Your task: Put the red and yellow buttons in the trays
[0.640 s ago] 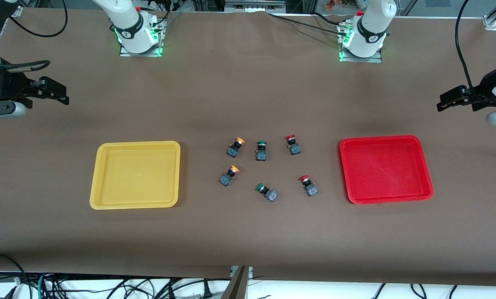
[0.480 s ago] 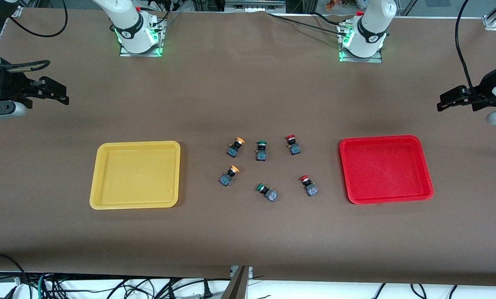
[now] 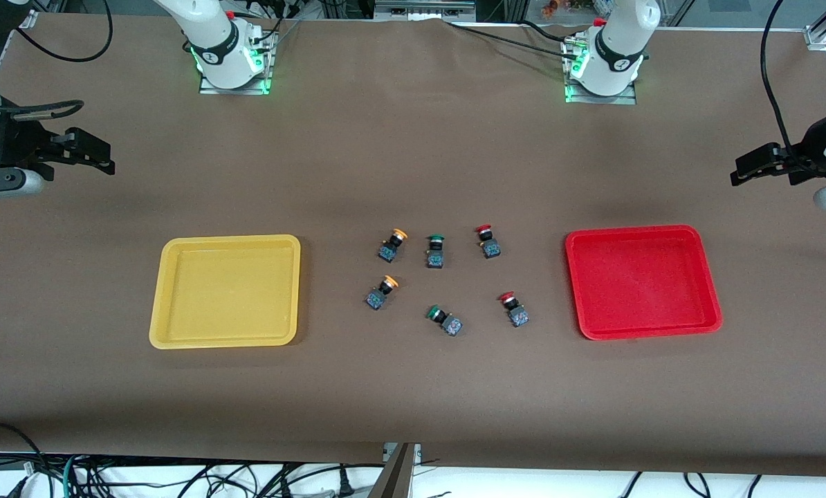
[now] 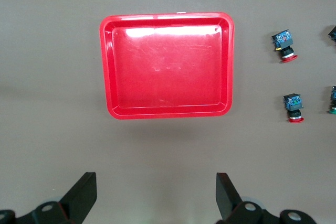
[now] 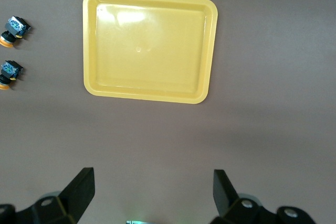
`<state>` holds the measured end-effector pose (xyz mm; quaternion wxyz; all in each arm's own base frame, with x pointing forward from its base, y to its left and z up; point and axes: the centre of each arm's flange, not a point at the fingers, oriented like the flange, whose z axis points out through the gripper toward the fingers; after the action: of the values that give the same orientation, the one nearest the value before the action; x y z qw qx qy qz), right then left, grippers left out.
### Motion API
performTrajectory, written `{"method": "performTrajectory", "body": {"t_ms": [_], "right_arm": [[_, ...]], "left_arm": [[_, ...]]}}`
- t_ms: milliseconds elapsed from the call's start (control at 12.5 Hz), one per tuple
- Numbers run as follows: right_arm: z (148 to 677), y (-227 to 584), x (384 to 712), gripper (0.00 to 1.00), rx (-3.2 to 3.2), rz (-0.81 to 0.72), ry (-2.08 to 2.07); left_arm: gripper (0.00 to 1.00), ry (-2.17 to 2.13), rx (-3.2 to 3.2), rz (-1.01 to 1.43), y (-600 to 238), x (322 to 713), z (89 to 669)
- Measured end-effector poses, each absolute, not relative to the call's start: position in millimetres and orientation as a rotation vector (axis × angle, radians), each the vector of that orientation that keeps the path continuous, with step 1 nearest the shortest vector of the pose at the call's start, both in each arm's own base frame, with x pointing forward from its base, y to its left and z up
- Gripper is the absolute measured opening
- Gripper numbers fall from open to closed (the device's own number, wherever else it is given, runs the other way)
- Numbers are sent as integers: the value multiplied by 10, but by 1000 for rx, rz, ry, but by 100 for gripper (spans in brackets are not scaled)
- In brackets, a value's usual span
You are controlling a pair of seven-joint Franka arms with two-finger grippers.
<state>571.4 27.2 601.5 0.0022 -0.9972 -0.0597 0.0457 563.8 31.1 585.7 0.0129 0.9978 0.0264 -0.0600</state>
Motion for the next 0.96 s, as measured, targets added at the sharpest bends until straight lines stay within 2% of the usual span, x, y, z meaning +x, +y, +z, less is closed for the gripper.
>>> {"method": "performTrajectory", "body": {"t_ms": [640, 960], "right_arm": [[6003, 275, 5740, 100, -3129, 128, -188], [5802, 276, 5918, 100, -3154, 103, -195]], "left_arm": [[100, 131, 2982, -192, 365, 5669, 5790], [100, 210, 2844, -263, 600, 5757, 5499]]}}
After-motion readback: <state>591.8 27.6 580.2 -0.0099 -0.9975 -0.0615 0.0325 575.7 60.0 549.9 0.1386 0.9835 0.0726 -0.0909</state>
